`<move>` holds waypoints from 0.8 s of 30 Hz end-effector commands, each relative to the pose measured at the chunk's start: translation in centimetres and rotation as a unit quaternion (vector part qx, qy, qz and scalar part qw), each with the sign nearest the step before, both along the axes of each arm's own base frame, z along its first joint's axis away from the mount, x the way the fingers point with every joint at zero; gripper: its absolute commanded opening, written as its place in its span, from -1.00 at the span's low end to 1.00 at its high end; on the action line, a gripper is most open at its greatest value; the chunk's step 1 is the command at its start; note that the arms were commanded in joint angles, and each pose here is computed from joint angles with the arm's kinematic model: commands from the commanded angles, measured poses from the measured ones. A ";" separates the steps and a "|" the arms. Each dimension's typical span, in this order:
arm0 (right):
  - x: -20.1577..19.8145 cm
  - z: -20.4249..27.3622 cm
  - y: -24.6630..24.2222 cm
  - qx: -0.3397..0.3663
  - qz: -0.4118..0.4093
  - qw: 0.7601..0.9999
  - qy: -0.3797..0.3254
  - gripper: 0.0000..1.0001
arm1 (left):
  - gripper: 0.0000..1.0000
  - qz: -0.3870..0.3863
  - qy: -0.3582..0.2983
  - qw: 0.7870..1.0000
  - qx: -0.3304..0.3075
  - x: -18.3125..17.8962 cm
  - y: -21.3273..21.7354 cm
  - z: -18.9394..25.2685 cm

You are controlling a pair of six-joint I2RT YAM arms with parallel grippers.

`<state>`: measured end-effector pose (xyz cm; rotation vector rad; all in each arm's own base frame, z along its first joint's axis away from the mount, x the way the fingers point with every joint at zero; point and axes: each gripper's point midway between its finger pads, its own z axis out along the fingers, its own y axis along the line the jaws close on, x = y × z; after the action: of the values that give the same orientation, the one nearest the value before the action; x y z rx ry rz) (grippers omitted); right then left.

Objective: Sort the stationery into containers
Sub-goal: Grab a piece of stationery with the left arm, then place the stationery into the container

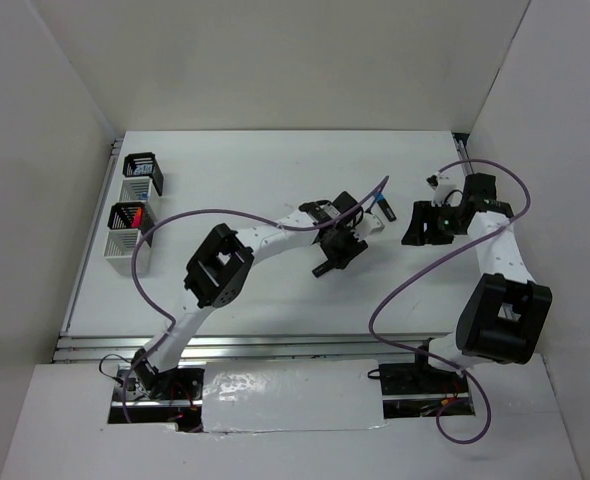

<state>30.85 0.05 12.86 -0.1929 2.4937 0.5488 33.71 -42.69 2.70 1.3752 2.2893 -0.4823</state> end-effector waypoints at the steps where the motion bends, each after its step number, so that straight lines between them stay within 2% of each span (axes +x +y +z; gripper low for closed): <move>1: 0.2 0.0 0.1 0.011 0.000 1.000 0.001 0.27 | 0.15 0.003 0.016 0.999 0.046 -1.4 1.0 -2.7; 2: 0.4 0.1 0.1 0.010 -0.001 1.000 -0.001 0.26 | 0.10 0.005 0.019 0.999 0.049 -1.5 1.1 -2.9; 3: 0.5 0.1 0.1 0.011 -0.001 1.000 0.000 0.27 | -0.06 0.007 0.021 0.998 0.051 -1.5 1.3 -3.0; 5: 0.6 0.2 0.0 0.010 -0.001 1.000 0.000 0.26 | -0.23 0.016 0.034 0.998 0.054 -1.5 2.3 -3.1; 9: 1.0 0.3 0.4 0.011 0.004 1.000 -0.003 0.26 | -0.49 0.037 0.031 0.999 0.010 -0.6 4.1 0.1; 10: 1.1 0.5 0.5 0.011 0.005 1.000 -0.005 0.26 | -0.57 0.041 0.033 0.998 -0.035 0.4 4.2 1.7; 11: 1.3 0.5 0.6 0.010 0.005 1.000 -0.007 0.26 | -0.71 0.041 0.011 0.995 -0.087 0.9 4.3 6.4; 12: 1.4 0.5 1.2 0.007 0.013 1.000 -0.007 0.26 | -0.76 0.045 0.026 0.993 -0.106 0.3 5.7 6.6; 13: 1.6 0.8 1.4 0.006 0.015 1.000 -0.010 0.26 | -0.80 0.069 0.002 0.984 -0.165 2.8 7.4 9.5; 14: 1.8 0.8 1.6 0.006 0.019 1.000 -0.009 0.26 | -0.81 0.035 -0.027 0.966 -0.253 1.9 8.2 16.5; 15: 1.9 0.9 2.1 0.002 0.026 1.000 -0.011 0.26 | -0.81 0.089 -0.007 0.954 -0.285 2.9 12.7 16.3; 16: 2.1 1.1 2.3 -0.001 0.028 1.000 -0.013 0.26 | -0.84 0.064 -0.110 0.921 -0.368 3.6 14.6 24.0; 17: 2.2 1.1 2.5 -0.001 0.032 0.999 -0.013 0.26 | -0.86 0.052 -0.129 0.906 -0.399 2.9 16.7 26.1; 18: 2.4 1.3 2.9 -0.005 0.038 0.999 -0.015 0.26 | -0.89 0.096 -0.155 0.898 -0.401 4.2 21.4 25.8; 19: 2.5 1.3 2.9 -0.006 0.038 0.999 -0.012 0.26 | -0.98 0.097 -0.213 0.882 -0.409 3.6 23.8 28.8; 21: 3.0 1.5 3.2 -0.006 0.042 0.999 -0.013 0.25 | -1.00 0.115 -0.282 0.877 -0.371 4.5 29.2 29.8; 23: 3.4 1.5 3.5 0.005 0.041 0.999 -0.009 0.26 | -1.00 0.124 -0.300 0.881 -0.345 4.5 33.0 29.9; 24: 3.9 1.5 3.5 0.006 0.040 0.999 -0.009 0.25 | -1.00 0.159 -0.307 0.876 -0.335 5.2 36.7 29.5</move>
<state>32.95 3.43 13.09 -0.3017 2.5092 0.5930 39.47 -7.81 34.16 0.5421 1.5651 -0.5055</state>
